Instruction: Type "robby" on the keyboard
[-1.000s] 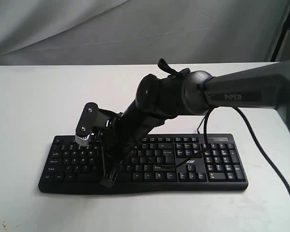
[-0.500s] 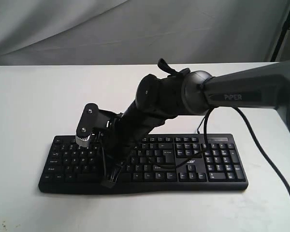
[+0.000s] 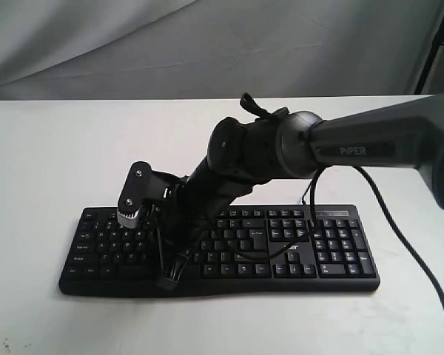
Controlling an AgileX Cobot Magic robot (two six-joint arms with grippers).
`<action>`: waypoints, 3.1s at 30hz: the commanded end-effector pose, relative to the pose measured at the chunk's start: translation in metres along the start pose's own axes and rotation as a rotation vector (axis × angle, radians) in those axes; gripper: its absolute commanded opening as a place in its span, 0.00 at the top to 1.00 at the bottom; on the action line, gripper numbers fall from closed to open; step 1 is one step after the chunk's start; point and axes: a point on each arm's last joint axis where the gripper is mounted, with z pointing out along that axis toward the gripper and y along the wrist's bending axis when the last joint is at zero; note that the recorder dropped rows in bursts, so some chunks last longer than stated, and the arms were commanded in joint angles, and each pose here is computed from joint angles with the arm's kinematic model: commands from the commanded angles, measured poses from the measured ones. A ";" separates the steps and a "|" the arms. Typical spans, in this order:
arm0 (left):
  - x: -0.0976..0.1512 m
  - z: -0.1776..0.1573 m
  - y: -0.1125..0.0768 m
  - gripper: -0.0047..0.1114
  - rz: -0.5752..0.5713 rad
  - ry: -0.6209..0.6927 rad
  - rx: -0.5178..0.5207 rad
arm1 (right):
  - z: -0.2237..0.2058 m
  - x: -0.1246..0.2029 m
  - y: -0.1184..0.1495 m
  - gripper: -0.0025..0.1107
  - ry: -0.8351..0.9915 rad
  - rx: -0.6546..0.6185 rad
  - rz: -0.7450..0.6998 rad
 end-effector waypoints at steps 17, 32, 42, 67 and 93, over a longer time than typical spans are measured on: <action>0.001 0.000 0.000 0.96 0.003 -0.005 0.005 | -0.001 0.000 0.001 0.98 0.005 0.003 0.005; 0.001 0.000 0.000 0.96 0.003 -0.005 0.005 | -0.018 -0.010 0.000 0.98 -0.022 0.047 -0.030; 0.001 0.000 0.000 0.96 0.003 -0.005 0.005 | -0.025 -0.007 -0.014 0.98 -0.045 0.134 -0.015; 0.001 0.000 0.000 0.96 0.003 -0.005 0.005 | -0.012 -0.002 -0.031 0.98 -0.018 0.052 0.002; 0.001 0.000 0.000 0.96 0.003 -0.005 0.005 | -0.012 -0.003 -0.035 0.98 -0.034 0.081 0.010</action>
